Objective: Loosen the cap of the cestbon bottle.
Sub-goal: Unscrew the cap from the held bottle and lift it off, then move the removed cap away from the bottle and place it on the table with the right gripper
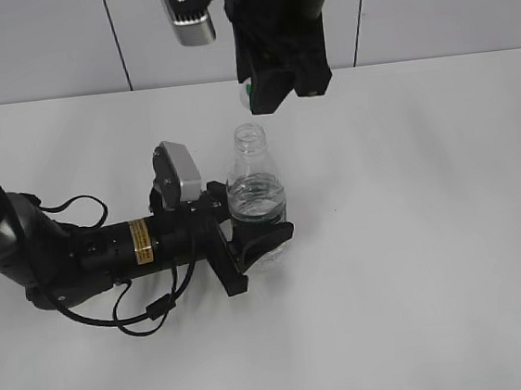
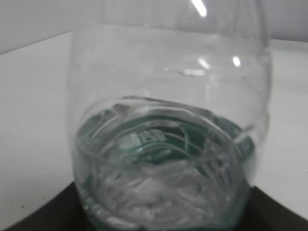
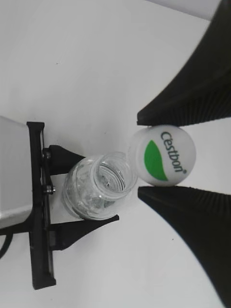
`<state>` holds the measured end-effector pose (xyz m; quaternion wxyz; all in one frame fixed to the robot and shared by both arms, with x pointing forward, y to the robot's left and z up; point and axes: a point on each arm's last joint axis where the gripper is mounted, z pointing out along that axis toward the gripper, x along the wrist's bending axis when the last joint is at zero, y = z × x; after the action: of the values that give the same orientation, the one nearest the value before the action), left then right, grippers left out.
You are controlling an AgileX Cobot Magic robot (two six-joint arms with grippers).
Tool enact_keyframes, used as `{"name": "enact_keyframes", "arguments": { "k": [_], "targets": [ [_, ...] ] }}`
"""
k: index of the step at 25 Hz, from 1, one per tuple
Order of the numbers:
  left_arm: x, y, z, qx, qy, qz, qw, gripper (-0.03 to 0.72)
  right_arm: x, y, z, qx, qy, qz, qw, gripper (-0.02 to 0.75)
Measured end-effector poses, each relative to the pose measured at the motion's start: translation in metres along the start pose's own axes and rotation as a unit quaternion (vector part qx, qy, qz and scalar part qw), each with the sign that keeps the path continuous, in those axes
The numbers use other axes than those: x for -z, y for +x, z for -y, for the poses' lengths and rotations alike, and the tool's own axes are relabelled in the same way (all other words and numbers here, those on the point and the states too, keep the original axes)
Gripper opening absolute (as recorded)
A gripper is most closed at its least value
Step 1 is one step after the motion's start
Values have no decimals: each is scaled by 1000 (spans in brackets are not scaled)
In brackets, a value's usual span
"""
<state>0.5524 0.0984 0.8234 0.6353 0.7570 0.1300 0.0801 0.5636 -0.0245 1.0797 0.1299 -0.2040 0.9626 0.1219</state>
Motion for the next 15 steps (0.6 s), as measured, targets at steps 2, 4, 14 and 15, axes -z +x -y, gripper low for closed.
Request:
{"name": "enact_keyframes", "arguments": {
  "k": [2,4,14,15],
  "targets": [
    [0,0,0,0,0,0,1000,410,8,1,-1,-43,-3,8,999,290],
    [0,0,0,0,0,0,1000,410,16,2,-1,-116,-7,16,993,290],
    [0,0,0,0,0,0,1000,410,47,0,18,-432,31,94,897,290],
    [0,0,0,0,0,0,1000,410,51,0,22,-450,31,99,887,290]
  ]
}}
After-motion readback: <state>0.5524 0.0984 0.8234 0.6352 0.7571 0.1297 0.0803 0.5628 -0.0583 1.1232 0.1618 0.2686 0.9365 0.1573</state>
